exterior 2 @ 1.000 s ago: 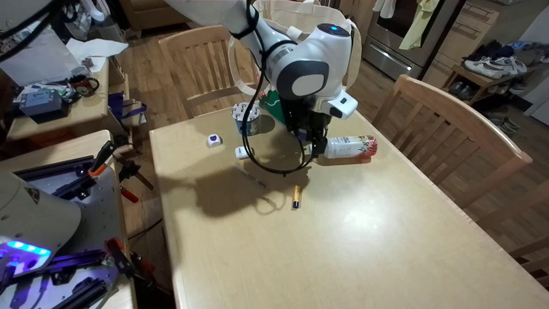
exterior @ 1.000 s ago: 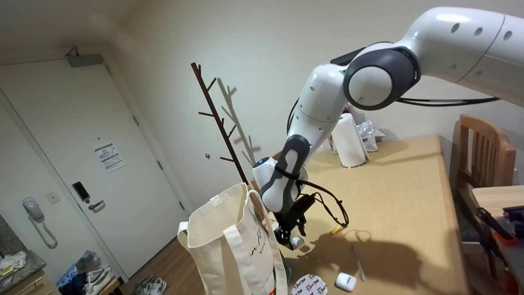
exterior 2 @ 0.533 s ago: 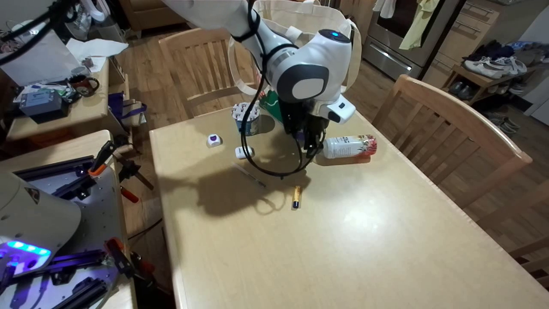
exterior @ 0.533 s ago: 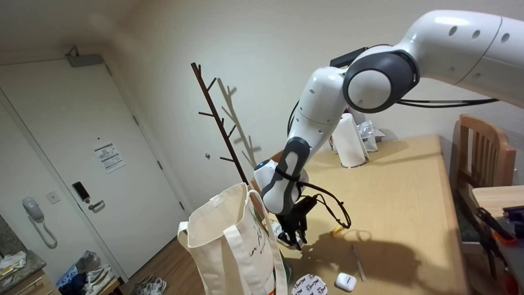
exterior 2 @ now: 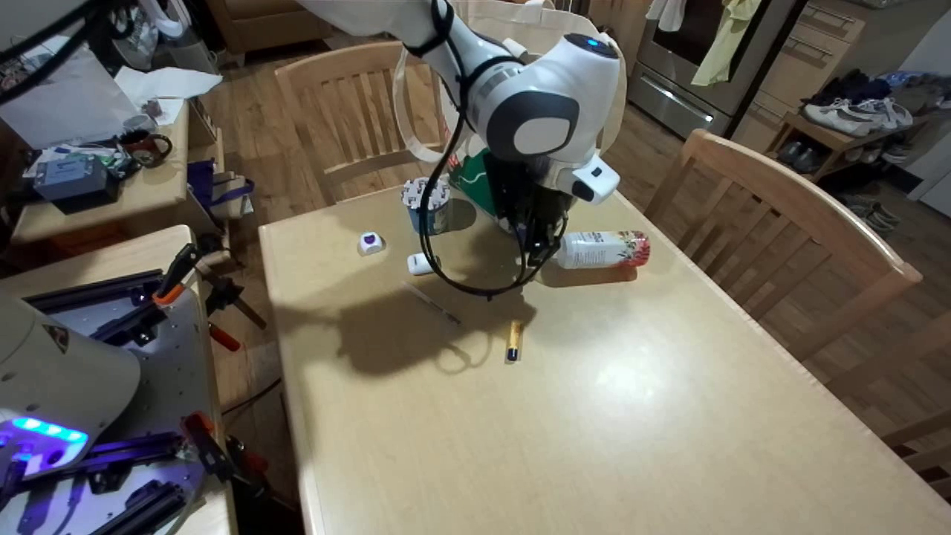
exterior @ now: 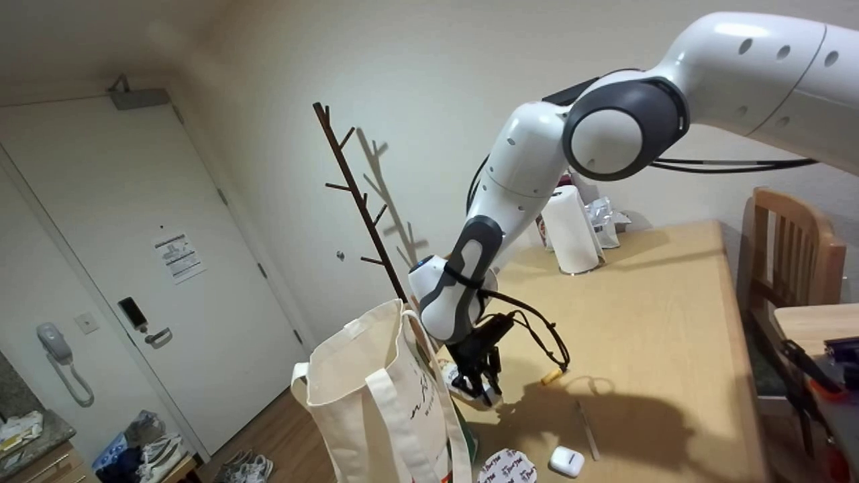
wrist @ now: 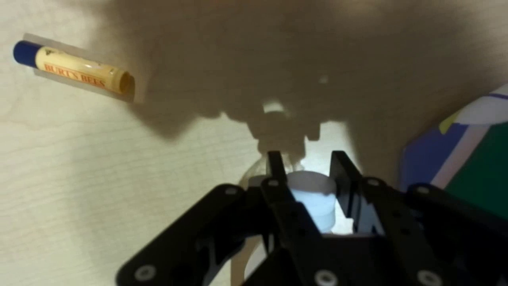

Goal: Put the bottle upright

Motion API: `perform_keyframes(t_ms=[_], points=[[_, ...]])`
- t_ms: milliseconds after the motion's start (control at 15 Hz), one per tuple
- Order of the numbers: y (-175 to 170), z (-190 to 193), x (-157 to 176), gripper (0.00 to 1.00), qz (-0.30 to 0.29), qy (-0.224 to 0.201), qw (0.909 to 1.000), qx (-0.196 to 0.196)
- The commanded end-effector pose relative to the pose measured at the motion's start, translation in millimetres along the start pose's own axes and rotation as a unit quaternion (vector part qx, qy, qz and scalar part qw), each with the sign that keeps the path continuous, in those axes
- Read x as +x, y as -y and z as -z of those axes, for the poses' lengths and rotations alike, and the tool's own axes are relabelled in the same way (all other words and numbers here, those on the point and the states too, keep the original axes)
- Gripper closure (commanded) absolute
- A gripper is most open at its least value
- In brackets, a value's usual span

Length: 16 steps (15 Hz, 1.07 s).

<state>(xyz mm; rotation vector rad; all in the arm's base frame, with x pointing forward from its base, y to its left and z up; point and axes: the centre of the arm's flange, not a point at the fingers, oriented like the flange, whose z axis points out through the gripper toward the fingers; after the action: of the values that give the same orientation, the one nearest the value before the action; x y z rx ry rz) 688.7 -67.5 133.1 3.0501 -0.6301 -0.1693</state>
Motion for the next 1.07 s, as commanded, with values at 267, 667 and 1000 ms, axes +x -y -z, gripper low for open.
perform_keyframes(t_ms=[267, 667, 1000], points=[[-1, 111, -64, 0.92, -0.055, 0.038, 0.9977, 0.001], [18, 144, -116, 0.92, -0.055, 0.116, 0.9916, 0.014], [47, 125, -141, 0.92, -0.020, 0.127, 0.9911, 0.032]])
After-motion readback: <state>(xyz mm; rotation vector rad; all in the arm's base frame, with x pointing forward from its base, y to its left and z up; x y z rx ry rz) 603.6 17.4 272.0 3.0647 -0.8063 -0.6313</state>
